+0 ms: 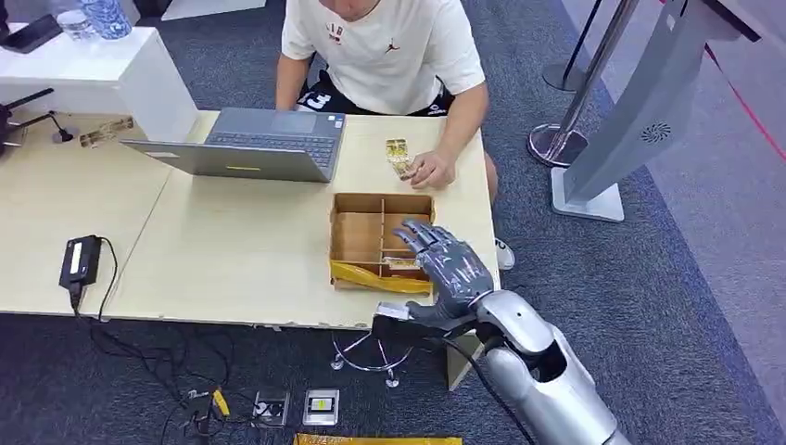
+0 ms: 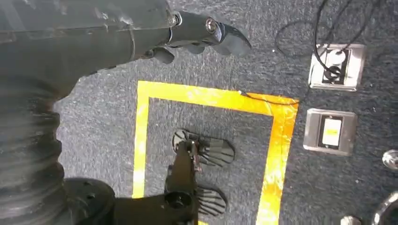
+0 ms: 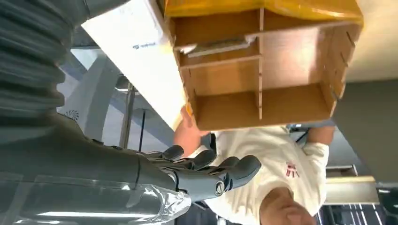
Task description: Pass the card to the sensor for recognition and then transmit it.
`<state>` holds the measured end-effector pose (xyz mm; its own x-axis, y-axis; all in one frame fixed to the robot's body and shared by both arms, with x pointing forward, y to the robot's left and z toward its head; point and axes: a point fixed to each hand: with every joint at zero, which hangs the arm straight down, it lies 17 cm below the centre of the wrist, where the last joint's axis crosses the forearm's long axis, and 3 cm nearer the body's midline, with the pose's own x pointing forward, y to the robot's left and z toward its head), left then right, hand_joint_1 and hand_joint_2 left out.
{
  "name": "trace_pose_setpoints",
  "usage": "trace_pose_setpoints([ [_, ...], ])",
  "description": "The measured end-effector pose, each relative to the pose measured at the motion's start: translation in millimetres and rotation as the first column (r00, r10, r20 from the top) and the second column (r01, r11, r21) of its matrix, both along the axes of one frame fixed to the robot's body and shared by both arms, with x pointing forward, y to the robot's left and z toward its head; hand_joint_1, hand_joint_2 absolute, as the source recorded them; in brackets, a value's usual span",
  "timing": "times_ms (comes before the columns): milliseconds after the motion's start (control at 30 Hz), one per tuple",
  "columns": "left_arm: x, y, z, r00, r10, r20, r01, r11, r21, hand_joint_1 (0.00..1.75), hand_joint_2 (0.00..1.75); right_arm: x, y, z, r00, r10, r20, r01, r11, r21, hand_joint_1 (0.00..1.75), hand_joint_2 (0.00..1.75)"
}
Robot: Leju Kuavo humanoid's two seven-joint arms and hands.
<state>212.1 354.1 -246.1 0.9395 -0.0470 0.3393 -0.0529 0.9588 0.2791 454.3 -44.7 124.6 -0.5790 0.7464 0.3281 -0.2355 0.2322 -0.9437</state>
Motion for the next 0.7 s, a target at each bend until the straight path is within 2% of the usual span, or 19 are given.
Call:
trace_pose_setpoints([
  [267, 0, -1, 0, 1.000, 0.016, -0.002, -0.016, 1.000, 0.008, 0.00, 1.75, 22, 2, -22, 0.997, -0.059, 0.059, 0.056, 0.997, 0.046, 0.00, 1.75],
  [567, 0, -2, 0, 1.000, 0.023, -0.002, -0.023, 1.000, 0.010, 0.00, 1.75, 22, 1, -61, 0.996, -0.083, -0.016, 0.083, 0.997, 0.003, 0.00, 1.75],
  [700, 0, -2, 0, 1.000, 0.024, -0.001, -0.024, 1.000, 0.011, 0.00, 1.75, 24, 1, -65, 0.996, -0.092, -0.017, 0.092, 0.996, 0.001, 0.00, 1.75],
])
